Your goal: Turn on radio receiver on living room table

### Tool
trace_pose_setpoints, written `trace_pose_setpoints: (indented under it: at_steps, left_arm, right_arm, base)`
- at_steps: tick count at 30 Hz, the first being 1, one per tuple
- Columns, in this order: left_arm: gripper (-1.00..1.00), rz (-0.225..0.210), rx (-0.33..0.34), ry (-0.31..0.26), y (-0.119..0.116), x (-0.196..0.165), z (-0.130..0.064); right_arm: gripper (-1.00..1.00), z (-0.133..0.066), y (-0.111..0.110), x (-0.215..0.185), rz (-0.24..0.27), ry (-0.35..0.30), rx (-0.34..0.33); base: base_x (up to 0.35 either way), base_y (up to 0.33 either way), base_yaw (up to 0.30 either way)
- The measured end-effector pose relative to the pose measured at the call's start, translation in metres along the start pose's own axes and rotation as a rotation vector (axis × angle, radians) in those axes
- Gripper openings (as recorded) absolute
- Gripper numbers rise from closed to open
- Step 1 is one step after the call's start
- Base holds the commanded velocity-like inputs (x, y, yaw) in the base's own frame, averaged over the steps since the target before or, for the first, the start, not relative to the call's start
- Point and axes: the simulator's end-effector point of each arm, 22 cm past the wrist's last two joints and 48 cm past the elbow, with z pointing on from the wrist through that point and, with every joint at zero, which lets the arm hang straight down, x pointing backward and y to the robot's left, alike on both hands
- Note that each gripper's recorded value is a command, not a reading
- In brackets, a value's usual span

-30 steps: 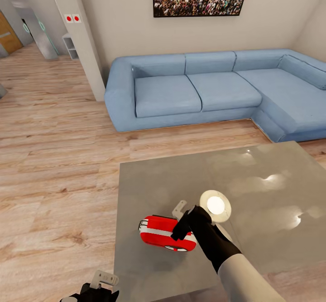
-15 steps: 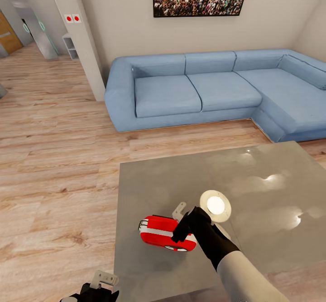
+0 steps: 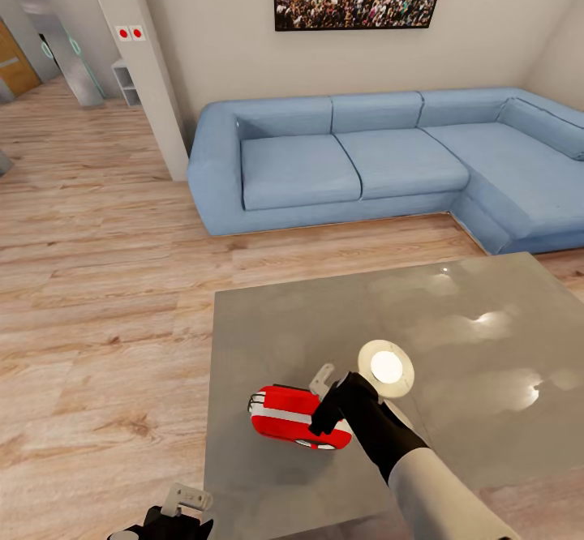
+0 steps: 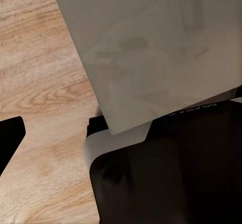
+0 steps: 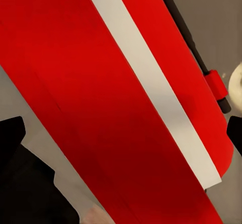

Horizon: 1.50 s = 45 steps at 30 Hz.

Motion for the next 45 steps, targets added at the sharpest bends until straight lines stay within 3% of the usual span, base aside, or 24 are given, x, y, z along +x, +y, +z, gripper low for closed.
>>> trace_pose_setpoints:
  at_steps: [14,15,38,41,42,44,45]
  left_arm:
    - [1.00,0.000,0.000,0.000,0.000,0.000,0.000]
    - [1.00,0.000,0.000,0.000,0.000,0.000,0.000]
    - [1.00,0.000,0.000,0.000,0.000,0.000,0.000]
    - [1.00,0.000,0.000,0.000,0.000,0.000,0.000]
    - [1.00,0.000,0.000,0.000,0.000,0.000,0.000]
    - [1.00,0.001,0.000,0.000,0.000,0.000,0.000]
    - [1.00,0.001,-0.001,0.000,0.000,0.000,0.000]
  right_arm:
    - [1.00,0.000,-0.001,0.001,0.001,0.001,0.003]
    - [-1.00,0.000,-0.001,0.001,0.001,0.001,0.003]
    - [-1.00,-0.004,-0.011,-0.005,-0.002,-0.015,0.039]
    - [-1.00,-0.021,-0.023,-0.027,-0.005,-0.067,0.070]
    - [-1.00,-0.052,-0.029,-0.034,0.052,-0.051,0.029]
    - [-1.00,-0.101,-0.040,-0.087,0.061,-0.220,0.057]
    - [-1.00,-0.130,-0.053,-0.110,0.028,-0.302,0.120]
  base:
    - [0.000,0.000,0.000]
    - [0.000,0.000,0.000]
    - [0.000,0.000,0.000]
    - [0.000,0.000,0.000]
    - [0.000,0.000,0.000]
    - [0.000,0.000,0.000]
    - [0.000,0.000,0.000]
